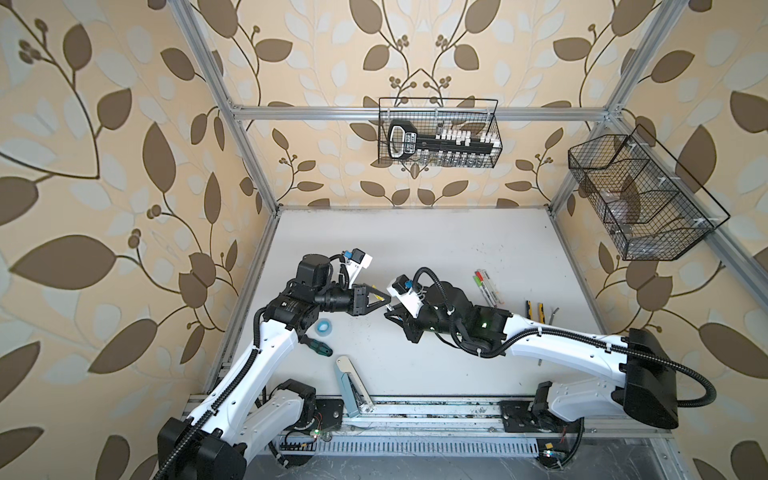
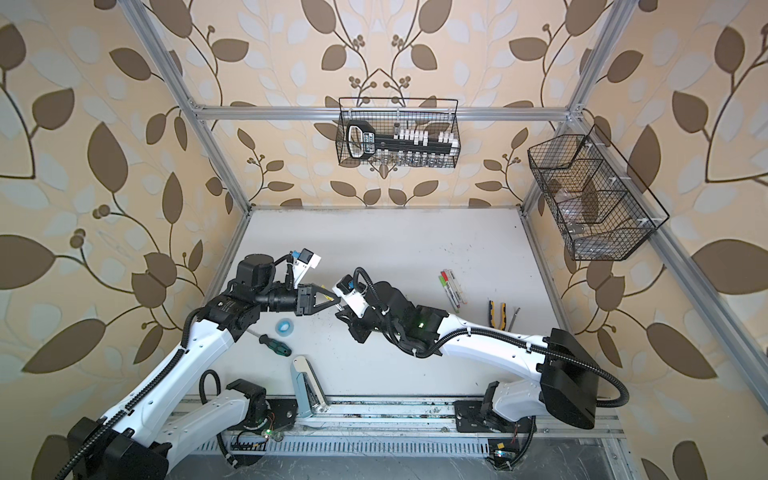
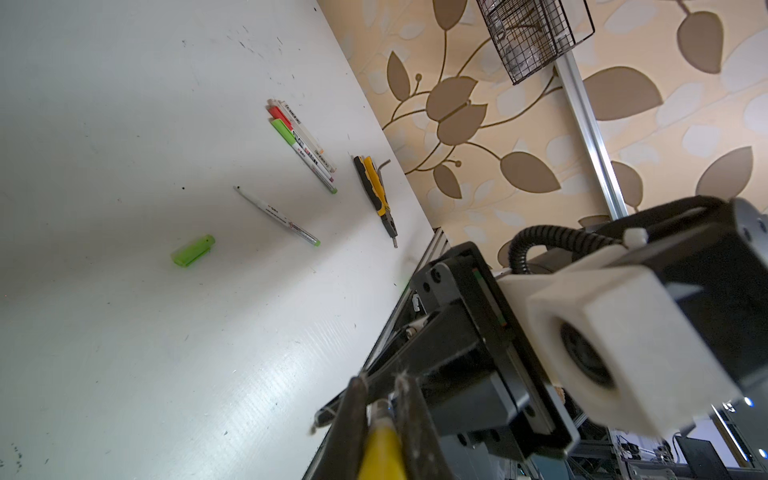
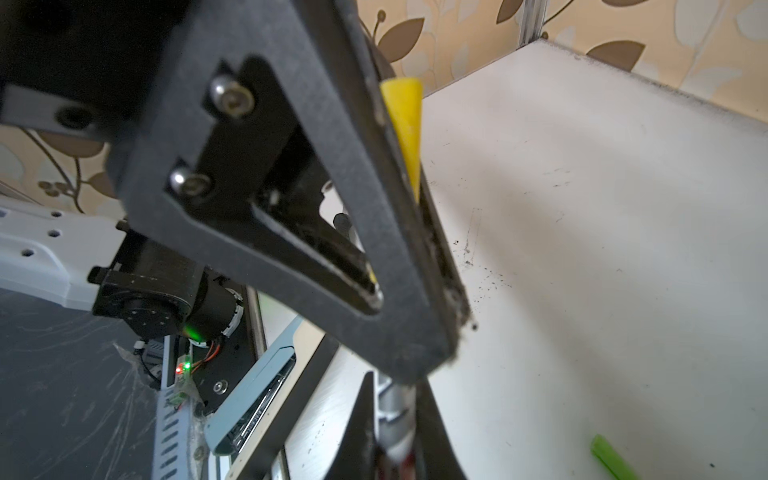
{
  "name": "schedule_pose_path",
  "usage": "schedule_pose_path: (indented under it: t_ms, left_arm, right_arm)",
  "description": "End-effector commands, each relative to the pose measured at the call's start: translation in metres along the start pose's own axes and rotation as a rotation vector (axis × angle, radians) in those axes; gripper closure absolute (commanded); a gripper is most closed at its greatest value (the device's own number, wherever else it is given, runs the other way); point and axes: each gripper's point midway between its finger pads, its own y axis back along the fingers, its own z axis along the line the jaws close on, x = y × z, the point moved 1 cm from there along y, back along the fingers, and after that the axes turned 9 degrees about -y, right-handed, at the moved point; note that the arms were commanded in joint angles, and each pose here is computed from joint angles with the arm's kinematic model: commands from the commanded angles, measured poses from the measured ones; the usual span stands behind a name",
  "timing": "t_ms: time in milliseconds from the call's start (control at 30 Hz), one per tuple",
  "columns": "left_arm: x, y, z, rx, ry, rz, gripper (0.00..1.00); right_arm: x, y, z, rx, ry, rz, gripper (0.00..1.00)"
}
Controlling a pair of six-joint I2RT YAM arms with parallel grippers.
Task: Insert the pens into the pen caps
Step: 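Push the pen tip up into the yellow cap held by the left gripper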
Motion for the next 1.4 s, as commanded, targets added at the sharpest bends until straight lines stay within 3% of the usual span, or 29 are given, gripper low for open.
schedule_pose_path:
  t_ms: [0, 67, 133, 500, 633, 767, 1033, 1367]
  left_arm:
    - [-0.011, 0.007, -0.023, 0.055, -0.066, -0.018, 0.74]
    - [-0.016, 0.013, -0.02, 0.025, -0.066, -0.042, 0.49]
    - [-0.022, 0.02, -0.015, -0.01, -0.054, -0.083, 0.45]
    - [-0.036, 0.036, -0.008, -0.055, -0.049, -0.178, 0.65]
    - [-0.037, 0.037, -0.009, -0.053, -0.053, -0.182, 0.78]
    - [-0.036, 0.035, -0.01, -0.034, -0.053, -0.173, 1.0]
    - [-0.032, 0.03, -0.015, 0.026, -0.052, -0.15, 1.0]
    - [-0.01, 0.01, -0.024, 0.071, -0.082, -0.025, 1.0]
  right_arm:
    - [-0.016, 0.003, 0.0, 0.006, 0.0, -0.037, 0.96]
    - [-0.015, 0.003, 0.001, 0.006, -0.005, -0.035, 0.97]
    - [-0.013, 0.003, 0.0, 0.01, -0.005, -0.031, 0.97]
    - [-0.003, 0.001, 0.003, 0.017, -0.005, -0.015, 0.98]
    - [-0.002, -0.001, 0.002, 0.02, -0.008, -0.012, 0.98]
    - [-0.006, 0.0, 0.005, 0.011, -0.004, -0.023, 0.99]
    - [-0.022, 0.006, 0.014, -0.004, 0.058, -0.065, 1.0]
    - [-0.062, 0.015, 0.022, -0.016, 0.153, -0.138, 1.0]
